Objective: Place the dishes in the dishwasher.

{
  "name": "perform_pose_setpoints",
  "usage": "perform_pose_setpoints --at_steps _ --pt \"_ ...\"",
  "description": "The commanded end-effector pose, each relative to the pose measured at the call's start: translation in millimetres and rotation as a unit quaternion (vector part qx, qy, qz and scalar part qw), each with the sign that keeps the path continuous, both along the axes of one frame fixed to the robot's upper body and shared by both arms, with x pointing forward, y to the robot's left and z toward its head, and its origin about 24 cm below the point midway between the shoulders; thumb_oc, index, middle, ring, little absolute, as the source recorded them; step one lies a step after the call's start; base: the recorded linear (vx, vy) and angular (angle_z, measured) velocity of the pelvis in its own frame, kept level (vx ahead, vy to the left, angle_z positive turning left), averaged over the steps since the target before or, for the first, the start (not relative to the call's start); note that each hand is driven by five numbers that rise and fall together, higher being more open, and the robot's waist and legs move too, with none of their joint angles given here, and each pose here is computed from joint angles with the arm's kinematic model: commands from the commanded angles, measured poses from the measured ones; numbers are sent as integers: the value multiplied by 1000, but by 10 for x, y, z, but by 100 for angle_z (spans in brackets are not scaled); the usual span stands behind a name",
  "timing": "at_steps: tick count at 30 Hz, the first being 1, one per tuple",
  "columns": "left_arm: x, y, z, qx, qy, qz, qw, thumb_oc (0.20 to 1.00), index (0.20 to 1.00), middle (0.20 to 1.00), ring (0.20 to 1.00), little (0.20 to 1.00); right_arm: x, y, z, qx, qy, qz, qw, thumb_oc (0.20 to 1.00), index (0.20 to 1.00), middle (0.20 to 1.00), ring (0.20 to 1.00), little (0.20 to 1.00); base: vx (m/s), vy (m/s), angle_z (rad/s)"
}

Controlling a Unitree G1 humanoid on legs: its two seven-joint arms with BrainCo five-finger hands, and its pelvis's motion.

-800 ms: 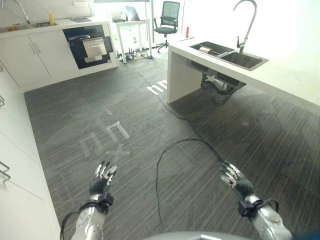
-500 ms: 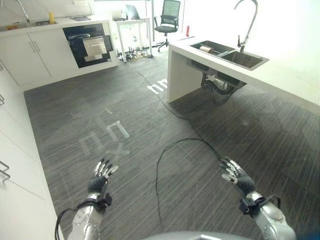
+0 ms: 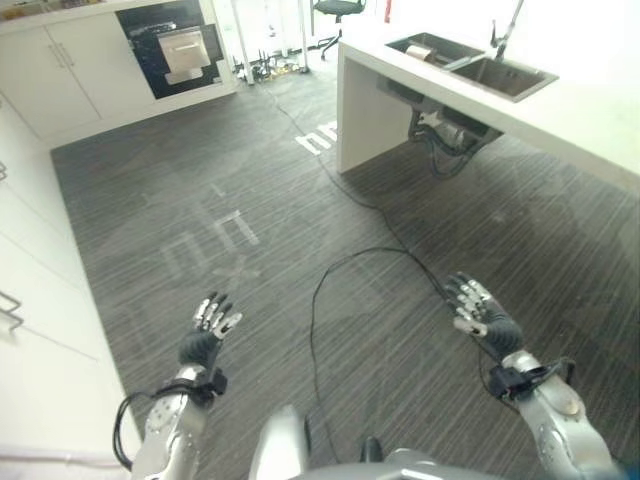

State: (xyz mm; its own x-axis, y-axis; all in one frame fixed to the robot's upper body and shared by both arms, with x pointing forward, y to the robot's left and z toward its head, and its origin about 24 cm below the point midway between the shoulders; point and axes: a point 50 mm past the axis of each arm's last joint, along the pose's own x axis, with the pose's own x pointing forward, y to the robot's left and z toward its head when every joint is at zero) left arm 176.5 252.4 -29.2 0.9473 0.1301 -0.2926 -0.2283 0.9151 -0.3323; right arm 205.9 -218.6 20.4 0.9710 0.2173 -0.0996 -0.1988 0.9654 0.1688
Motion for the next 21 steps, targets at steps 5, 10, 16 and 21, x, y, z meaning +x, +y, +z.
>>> perform_pose_setpoints --at_steps 5,10,16,21 --pt "-194 116 81 2 -33 21 999 1000 1000 1000 1000 1000 -69 -64 211 6 -49 32 998 1000 1000 1000 1000 1000 547 276 -12" --pt "-99 187 140 21 -32 7 999 1000 1000 1000 1000 1000 -64 -59 266 5 -55 30 998 1000 1000 1000 1000 1000 572 322 -36" --pt "122 176 301 54 -54 -30 997 1000 1000 1000 1000 1000 -17 33 345 21 -79 8 997 1000 1000 1000 1000 1000 428 356 -1" --pt "169 157 408 72 -71 -35 994 1000 1000 1000 1000 1000 -44 109 301 28 -71 28 997 1000 1000 1000 1000 1000 344 155 37"
